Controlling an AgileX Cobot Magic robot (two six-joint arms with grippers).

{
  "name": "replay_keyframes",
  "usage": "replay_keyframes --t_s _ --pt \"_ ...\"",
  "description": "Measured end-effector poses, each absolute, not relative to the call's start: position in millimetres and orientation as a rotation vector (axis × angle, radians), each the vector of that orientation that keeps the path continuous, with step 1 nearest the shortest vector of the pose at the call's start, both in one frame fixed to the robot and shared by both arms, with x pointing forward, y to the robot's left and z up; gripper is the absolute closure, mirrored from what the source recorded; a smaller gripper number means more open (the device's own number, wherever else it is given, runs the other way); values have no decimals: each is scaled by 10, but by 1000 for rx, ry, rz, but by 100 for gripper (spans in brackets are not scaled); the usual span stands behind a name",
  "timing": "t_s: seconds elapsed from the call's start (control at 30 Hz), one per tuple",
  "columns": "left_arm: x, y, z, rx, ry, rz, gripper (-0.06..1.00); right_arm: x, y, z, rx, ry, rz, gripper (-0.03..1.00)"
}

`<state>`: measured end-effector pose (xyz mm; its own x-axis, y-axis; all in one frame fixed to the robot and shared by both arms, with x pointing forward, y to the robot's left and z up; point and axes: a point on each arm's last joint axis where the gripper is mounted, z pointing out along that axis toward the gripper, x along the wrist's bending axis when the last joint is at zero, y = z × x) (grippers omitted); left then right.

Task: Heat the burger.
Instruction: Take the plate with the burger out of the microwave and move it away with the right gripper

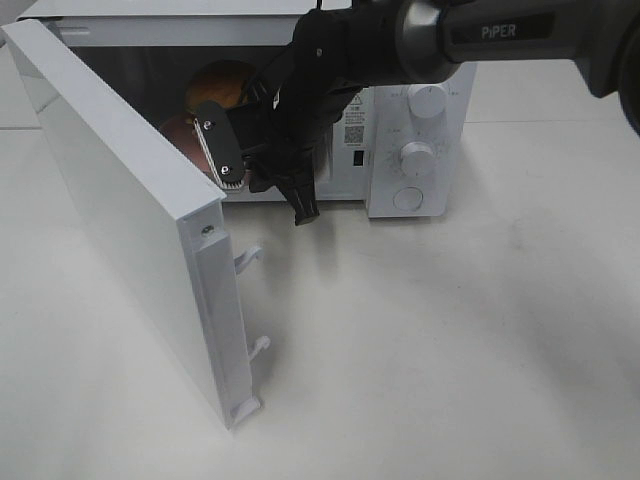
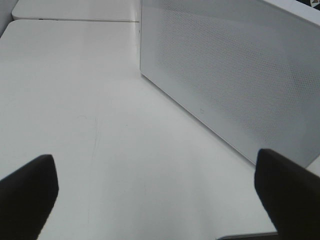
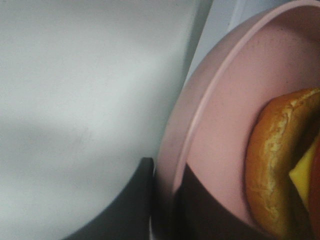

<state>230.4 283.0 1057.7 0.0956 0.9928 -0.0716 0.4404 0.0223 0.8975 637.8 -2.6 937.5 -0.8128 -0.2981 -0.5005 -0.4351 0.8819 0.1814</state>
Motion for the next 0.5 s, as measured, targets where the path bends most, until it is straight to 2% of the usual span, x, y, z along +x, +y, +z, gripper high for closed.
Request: replay_keyframes --t_s 0.5 --pt "2304 2830 10577 1544 1467 841 -4 6110 -218 9476 -600 2542 389 88"
